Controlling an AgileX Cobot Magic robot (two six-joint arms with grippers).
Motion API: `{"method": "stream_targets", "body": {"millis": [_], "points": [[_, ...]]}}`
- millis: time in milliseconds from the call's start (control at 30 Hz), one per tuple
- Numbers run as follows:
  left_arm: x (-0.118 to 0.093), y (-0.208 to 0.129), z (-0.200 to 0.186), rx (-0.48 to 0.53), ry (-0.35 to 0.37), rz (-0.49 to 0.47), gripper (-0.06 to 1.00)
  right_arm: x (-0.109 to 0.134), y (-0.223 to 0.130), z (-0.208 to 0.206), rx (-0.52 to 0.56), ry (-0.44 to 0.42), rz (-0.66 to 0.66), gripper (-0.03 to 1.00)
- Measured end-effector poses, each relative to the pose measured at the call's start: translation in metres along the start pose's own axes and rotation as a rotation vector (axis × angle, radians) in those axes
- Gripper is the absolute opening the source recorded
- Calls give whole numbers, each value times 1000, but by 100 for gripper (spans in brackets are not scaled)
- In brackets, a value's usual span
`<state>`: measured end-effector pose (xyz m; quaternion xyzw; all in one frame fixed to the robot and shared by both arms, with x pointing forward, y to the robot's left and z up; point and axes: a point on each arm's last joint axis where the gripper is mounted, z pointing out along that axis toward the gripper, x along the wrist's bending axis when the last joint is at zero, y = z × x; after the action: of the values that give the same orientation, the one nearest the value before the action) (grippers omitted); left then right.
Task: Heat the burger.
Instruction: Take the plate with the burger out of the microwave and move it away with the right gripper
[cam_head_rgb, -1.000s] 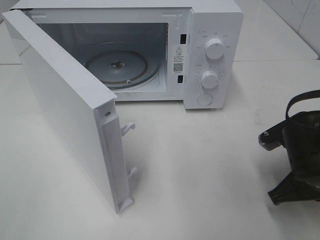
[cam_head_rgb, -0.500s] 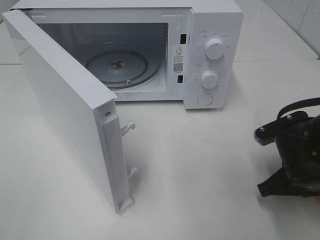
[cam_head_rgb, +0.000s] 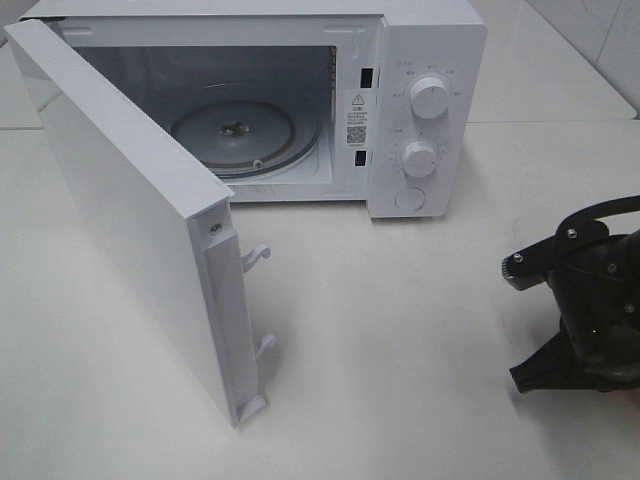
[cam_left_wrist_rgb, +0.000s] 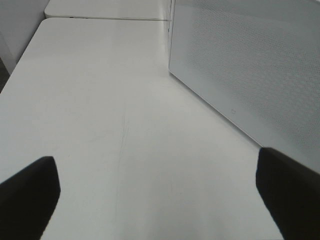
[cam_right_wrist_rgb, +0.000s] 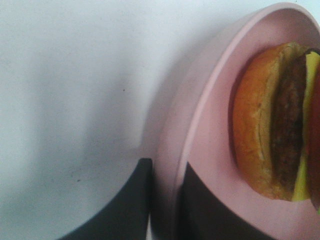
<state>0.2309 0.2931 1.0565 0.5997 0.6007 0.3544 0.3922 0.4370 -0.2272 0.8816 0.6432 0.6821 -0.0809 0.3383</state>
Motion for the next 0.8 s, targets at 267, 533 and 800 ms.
{"method": "stream_targets", "body": {"millis": [267, 533, 800], "points": [[0, 0, 0, 0, 0, 0, 99, 8, -5, 11, 39, -27, -79, 12], [0, 0, 0, 0, 0, 0, 99, 8, -6, 12, 44, -32, -76, 25], [0, 0, 0, 0, 0, 0, 99, 2, -5, 3, 51, -7, -72, 48]]}}
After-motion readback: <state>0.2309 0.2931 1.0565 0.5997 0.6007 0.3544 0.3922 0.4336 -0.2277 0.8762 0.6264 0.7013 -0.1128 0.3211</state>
